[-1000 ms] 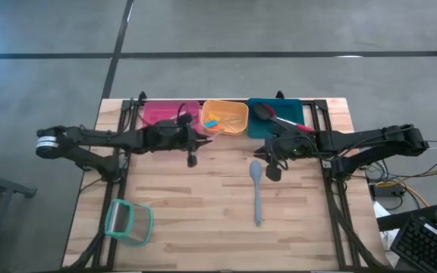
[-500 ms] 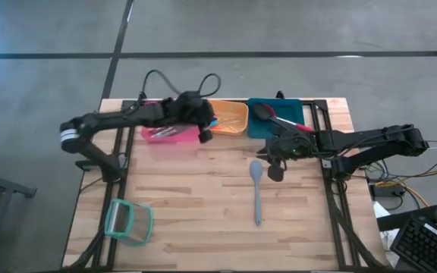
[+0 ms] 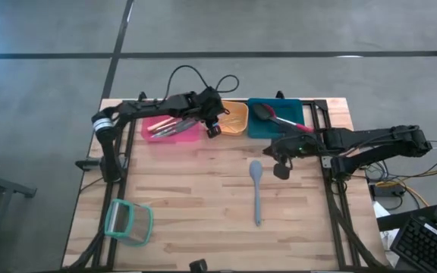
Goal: Pick & Place Kitchen Items
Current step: Put the pink spatula into the yellow bin
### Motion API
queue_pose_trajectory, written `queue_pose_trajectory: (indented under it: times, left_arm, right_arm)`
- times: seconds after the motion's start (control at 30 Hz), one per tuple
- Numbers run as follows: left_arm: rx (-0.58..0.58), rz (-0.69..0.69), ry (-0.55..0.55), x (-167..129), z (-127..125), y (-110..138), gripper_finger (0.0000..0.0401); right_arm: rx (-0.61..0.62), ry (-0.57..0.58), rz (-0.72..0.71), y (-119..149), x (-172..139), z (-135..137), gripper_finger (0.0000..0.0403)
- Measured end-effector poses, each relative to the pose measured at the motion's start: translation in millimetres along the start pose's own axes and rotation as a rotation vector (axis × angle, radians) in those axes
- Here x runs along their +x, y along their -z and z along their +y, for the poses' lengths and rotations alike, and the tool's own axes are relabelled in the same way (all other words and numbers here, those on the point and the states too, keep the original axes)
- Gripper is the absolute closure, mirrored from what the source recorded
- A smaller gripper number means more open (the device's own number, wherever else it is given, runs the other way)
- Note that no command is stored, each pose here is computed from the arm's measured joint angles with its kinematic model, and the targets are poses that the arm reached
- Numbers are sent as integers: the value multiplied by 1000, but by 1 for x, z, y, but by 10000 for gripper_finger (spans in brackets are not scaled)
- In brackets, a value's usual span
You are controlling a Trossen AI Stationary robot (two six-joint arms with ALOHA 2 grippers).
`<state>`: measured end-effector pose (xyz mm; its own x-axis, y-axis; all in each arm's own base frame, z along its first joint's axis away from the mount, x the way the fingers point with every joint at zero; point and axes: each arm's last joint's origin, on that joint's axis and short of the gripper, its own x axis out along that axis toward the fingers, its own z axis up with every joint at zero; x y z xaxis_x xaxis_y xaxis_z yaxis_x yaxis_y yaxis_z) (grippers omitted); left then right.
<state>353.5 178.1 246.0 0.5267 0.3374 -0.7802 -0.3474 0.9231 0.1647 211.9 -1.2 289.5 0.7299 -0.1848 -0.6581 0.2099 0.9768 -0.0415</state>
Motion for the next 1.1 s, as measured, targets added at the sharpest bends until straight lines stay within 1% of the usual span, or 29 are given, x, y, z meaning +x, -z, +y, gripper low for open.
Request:
queue_pose_trajectory:
  times: [0.1,0.2,0.53,0.67,0.77,0.97,1.03,1.1]
  left_arm:
    - [-4,24,2,9,2,3,373]
    - [0,38,1,15,3,5,373]
    - [-9,48,-10,18,12,8,373]
    - [-7,49,-9,17,14,8,373]
    - [-8,48,15,16,15,7,373]
    - [-8,52,15,15,16,5,373]
    - [-8,56,15,18,16,3,373]
    - [-8,95,22,24,16,5,373]
  right_arm:
    - [11,62,-58,-1,-13,-5,376]
    - [25,96,-109,-1,-26,-8,376]
    - [31,93,-210,0,-53,-15,364]
    - [31,115,-239,0,-58,-16,373]
    - [28,144,-245,0,-59,-17,380]
    - [12,153,-248,0,-59,-18,391]
    - [13,156,-249,0,-59,-18,393]
    - [8,158,-251,-1,-59,-18,394]
